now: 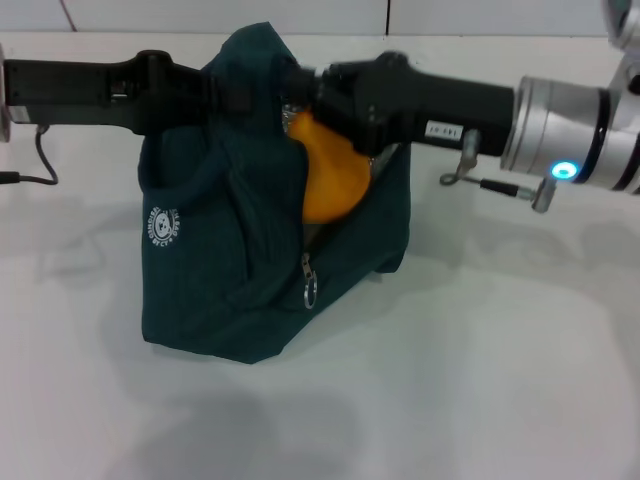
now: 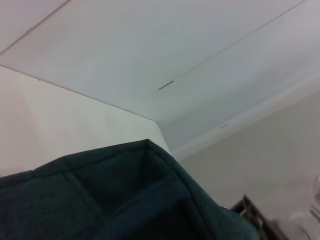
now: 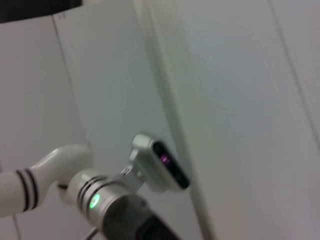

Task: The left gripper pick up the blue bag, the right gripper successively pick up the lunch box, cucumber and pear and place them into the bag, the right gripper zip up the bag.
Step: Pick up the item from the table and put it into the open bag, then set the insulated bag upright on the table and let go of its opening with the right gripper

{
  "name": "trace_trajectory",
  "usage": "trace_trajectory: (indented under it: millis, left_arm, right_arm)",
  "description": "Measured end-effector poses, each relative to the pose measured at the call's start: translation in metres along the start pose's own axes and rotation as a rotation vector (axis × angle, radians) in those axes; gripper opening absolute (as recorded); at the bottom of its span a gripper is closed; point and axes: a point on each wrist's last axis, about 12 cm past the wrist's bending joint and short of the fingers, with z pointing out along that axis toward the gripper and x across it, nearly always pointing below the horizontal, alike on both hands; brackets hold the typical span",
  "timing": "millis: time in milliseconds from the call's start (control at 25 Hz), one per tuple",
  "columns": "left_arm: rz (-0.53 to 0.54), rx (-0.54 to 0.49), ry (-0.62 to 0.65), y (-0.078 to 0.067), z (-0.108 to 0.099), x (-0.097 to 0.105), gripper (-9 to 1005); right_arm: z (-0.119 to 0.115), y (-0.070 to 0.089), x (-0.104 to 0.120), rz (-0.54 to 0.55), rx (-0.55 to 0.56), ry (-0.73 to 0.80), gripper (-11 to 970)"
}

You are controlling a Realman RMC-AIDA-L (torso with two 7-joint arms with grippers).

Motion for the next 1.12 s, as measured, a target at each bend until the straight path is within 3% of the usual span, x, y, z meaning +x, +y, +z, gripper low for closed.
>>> trace_trajectory:
  millis: [560,760,1000,1120]
  left_arm:
    - [0.002,0.0,0.0,0.0,0.0,0.0,134]
    - [0.001,-0.001,0.0,0.0,0.0,0.0,135]
    - [0.0,-0.001,0.0,0.001,-0.001,0.001,136]
    - [0.001,-0.001,0.0,0.001,-0.001,0.001,137]
  right_arm:
    - [0.0,0.003,0.007,0.02,-0.001,0.016,31]
    - [-0.006,0.003,0.009,0.034,0.013,-0.003,79]
    - [-0.021,0.001,0.009,0.069,0.053,-0.07,335]
    - [-0.046,-0.004,0.014,0.137,0.138,-0.139,456]
